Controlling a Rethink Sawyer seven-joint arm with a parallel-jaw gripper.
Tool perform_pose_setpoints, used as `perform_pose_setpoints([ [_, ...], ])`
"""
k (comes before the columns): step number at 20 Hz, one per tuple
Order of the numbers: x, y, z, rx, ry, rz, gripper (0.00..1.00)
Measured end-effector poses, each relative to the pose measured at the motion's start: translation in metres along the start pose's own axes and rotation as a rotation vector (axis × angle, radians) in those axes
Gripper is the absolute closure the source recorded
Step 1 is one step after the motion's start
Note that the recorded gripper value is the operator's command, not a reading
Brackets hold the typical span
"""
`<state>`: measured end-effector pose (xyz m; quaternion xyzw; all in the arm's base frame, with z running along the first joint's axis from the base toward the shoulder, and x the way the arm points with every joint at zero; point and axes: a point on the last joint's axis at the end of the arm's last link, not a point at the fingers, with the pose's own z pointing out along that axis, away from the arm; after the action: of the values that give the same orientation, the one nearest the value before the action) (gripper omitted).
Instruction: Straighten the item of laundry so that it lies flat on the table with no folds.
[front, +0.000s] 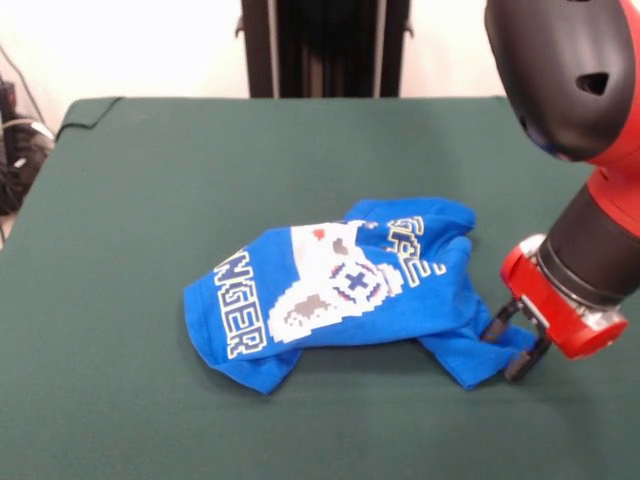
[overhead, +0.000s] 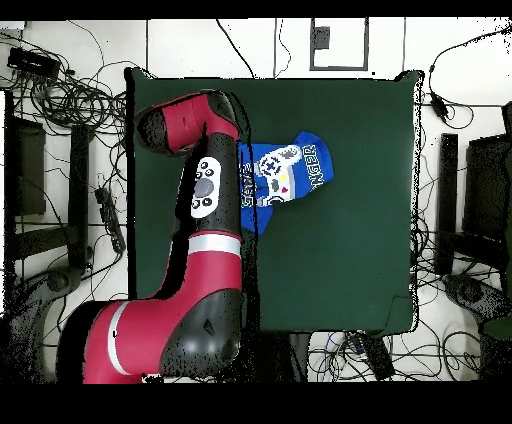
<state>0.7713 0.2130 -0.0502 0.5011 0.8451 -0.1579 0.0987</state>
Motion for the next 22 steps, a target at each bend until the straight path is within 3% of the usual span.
perform_pose_setpoints([
  [12, -0.004, 0.002, -0.005, -0.007, -0.002, 0.004, 0.00],
  [15, -0.011, 0.005, -0.016, -0.020, -0.003, 0.013, 0.00],
  [22, -0.051, 0.016, -0.074, -0.079, -0.016, 0.061, 0.00],
])
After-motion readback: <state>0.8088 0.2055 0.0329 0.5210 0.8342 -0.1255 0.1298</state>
